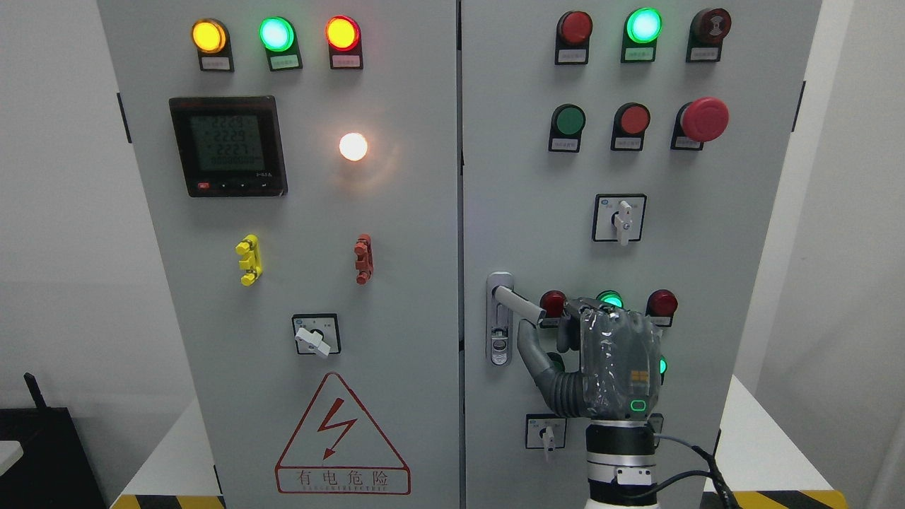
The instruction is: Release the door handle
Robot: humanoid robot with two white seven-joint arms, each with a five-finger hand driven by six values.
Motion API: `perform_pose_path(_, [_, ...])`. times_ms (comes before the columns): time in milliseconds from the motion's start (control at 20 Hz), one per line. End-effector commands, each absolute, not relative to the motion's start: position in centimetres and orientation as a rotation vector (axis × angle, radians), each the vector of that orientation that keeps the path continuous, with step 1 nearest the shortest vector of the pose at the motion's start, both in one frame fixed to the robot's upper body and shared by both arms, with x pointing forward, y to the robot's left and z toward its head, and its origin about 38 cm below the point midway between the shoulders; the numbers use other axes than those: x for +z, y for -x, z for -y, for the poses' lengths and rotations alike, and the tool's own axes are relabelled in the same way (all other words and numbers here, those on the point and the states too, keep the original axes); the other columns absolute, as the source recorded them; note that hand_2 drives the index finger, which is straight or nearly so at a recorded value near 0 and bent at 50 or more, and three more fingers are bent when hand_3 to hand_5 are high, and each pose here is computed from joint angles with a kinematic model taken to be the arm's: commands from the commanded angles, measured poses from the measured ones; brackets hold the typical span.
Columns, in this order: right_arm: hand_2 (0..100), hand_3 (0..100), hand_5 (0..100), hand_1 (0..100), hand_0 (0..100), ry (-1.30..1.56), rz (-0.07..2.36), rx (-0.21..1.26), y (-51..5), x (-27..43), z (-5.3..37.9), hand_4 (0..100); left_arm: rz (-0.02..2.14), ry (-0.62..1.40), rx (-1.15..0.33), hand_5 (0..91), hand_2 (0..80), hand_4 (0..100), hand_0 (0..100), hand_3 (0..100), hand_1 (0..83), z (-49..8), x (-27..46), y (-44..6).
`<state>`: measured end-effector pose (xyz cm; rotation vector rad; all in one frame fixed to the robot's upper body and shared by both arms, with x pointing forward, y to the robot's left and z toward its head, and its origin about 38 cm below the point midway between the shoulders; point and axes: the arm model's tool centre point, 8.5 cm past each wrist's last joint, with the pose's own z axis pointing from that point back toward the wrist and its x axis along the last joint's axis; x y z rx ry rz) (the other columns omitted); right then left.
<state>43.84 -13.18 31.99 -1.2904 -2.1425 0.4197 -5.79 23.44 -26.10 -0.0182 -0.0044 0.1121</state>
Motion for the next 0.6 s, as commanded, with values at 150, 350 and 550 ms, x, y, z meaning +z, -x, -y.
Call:
perform_pose_path(150, [92, 100, 100, 62, 37, 1.294, 2.148, 0.414, -43.80, 32.24, 13.25, 100, -0.016, 0.019, 0.099, 0.0, 0.0, 0, 12, 0, 38.9, -23.40, -26.01, 6.48])
perform_pose_path(350, [92, 100, 100, 62, 37, 1.294, 2.148, 0.414, -43.80, 32.24, 13.25, 100, -0.016, 0.019, 0.099, 0.0, 0.0, 0, 12, 0, 38.9, -23.40, -26.01, 6.48])
perform_pose_path(550, [92, 100, 100, 62, 37, 1.296, 2.149, 0.415, -43.82, 32.30, 13.28, 100, -0.016, 0.019, 0.099, 0.0, 0.0, 0, 12, 0, 38.9, -23.40, -26.01, 6.48])
